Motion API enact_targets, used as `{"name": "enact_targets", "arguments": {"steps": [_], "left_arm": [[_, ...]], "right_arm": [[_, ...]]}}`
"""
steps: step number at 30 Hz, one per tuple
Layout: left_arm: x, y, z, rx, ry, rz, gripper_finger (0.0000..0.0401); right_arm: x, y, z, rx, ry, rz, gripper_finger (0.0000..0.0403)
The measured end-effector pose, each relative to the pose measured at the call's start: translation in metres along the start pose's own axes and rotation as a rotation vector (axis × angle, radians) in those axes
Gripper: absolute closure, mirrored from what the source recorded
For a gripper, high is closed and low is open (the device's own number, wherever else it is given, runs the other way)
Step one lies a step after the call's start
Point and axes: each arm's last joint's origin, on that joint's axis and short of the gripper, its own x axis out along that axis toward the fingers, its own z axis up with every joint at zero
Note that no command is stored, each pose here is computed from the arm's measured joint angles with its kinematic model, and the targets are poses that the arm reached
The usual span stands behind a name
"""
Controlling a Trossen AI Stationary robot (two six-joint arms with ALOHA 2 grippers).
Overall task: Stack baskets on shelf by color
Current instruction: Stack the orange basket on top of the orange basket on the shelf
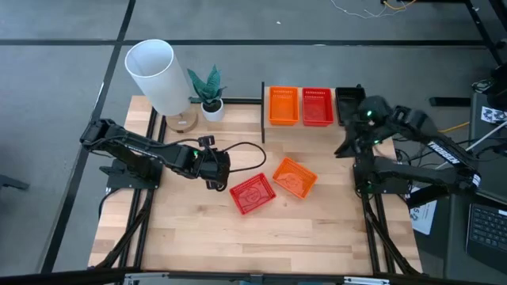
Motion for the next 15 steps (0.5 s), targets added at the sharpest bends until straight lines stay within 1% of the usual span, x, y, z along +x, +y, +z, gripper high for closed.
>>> {"name": "enact_targets", "arguments": {"steps": [2,4,6,7,9,11,13,15], "left_arm": [[0.0,0.0,0.0,0.0,0.001,0.0,0.03],[0.0,0.0,0.0,0.002,0.0,0.0,0.03],[0.0,0.0,0.0,0.003,0.001,0.0,0.03],[0.0,0.0,0.0,0.003,0.001,0.0,0.03],[0.0,0.0,0.0,0.004,0.002,0.0,0.03],[0.0,0.0,0.0,0.004,0.002,0.001,0.03],[0.0,0.0,0.0,0.005,0.004,0.001,0.03],[0.0,0.0,-0.001,0.006,0.004,0.001,0.03]], "right_arm": [[0.022,-0.005,-0.013,0.045,0.045,-0.013,0.0348],[0.047,-0.007,-0.025,0.054,0.071,0.049,0.035],[0.065,-0.004,-0.031,0.057,0.069,0.125,0.0351],[0.068,0.0,-0.03,0.063,0.097,0.127,0.0351],[0.073,0.009,-0.022,0.008,0.13,0.059,0.0351],[0.073,0.02,-0.013,-0.082,0.133,0.002,0.0351],[0.068,0.031,-0.001,-0.166,0.122,-0.093,0.0351],[0.062,0.041,0.006,-0.218,0.121,-0.187,0.0351]]}}
